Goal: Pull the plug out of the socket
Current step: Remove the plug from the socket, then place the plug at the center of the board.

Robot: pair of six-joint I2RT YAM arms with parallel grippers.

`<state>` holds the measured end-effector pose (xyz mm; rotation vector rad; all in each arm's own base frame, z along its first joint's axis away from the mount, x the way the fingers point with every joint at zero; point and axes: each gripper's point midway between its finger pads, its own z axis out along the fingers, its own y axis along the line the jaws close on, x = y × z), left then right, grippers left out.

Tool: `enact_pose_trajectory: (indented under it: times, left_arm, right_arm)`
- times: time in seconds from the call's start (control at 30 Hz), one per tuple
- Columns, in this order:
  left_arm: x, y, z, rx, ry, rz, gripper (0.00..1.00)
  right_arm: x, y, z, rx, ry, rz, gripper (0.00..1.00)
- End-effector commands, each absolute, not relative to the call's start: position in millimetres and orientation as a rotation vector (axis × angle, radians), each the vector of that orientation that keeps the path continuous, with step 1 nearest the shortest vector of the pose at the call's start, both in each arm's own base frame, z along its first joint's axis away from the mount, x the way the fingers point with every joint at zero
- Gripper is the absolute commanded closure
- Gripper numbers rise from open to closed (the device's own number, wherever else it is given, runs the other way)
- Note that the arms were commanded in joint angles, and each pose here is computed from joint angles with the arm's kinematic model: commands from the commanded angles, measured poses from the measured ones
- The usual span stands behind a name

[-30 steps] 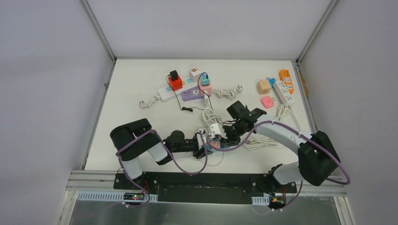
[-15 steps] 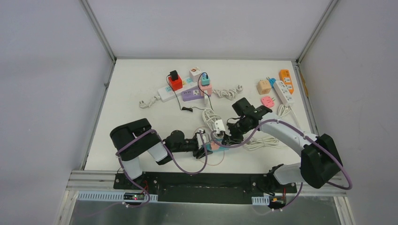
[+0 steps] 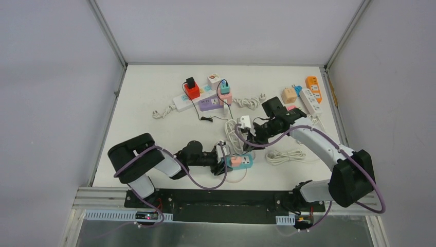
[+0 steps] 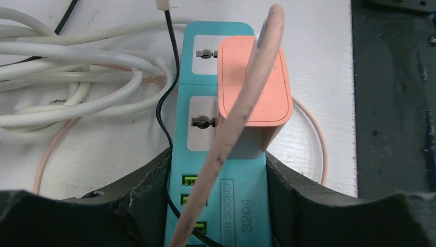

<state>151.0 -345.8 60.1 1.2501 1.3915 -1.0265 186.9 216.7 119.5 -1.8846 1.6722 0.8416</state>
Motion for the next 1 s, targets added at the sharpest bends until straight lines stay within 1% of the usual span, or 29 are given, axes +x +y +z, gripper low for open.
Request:
enact_pose_trajectory:
  times: [0.0, 0.1, 0.23, 0.37, 0.5, 0.67, 0.77, 0.97]
  left_arm:
    - [139.6, -356.8, 100.5, 1.254, 1.311, -1.128, 1.00]
    - [139.3, -354.0, 123.2, 1.228, 1.271, -1.120, 1.00]
    - [140.1, -347.6, 148.9, 1.226, 1.280, -1.088, 1.00]
    - [138.2, -336.9, 170.3, 1.231, 1.258, -1.046, 1.00]
    - [137.5, -326.9, 180.6, 1.248, 1.257, -1.011, 1.00]
    - [139.8, -321.1, 182.2, 1.247, 1.268, -0.997, 1.00]
    - [141.5, -319.4, 181.4, 1.245, 1.270, -0.991, 1.00]
    - [147.5, -311.5, 181.1, 1.221, 1.274, -0.972, 1.00]
  right_arm:
    - [205.1, 220.0, 151.6, -1.756, 1.669, 0.821, 1.00]
    - [220.9, 210.5, 162.6, -1.691, 1.710, 0.745, 1.00]
    - [233.1, 201.0, 181.5, -1.624, 1.719, 0.690, 1.00]
    - [242.5, 197.9, 213.5, -1.563, 1.689, 0.658, 1.00]
    - [258.1, 201.3, 261.0, -1.480, 1.652, 0.650, 1.00]
    - [285.2, 206.5, 348.2, -1.382, 1.561, 0.583, 1.00]
    - [297.1, 207.2, 389.9, -1.341, 1.518, 0.545, 1.00]
    - [330.7, 182.6, 459.3, -1.187, 1.471, 0.316, 1.00]
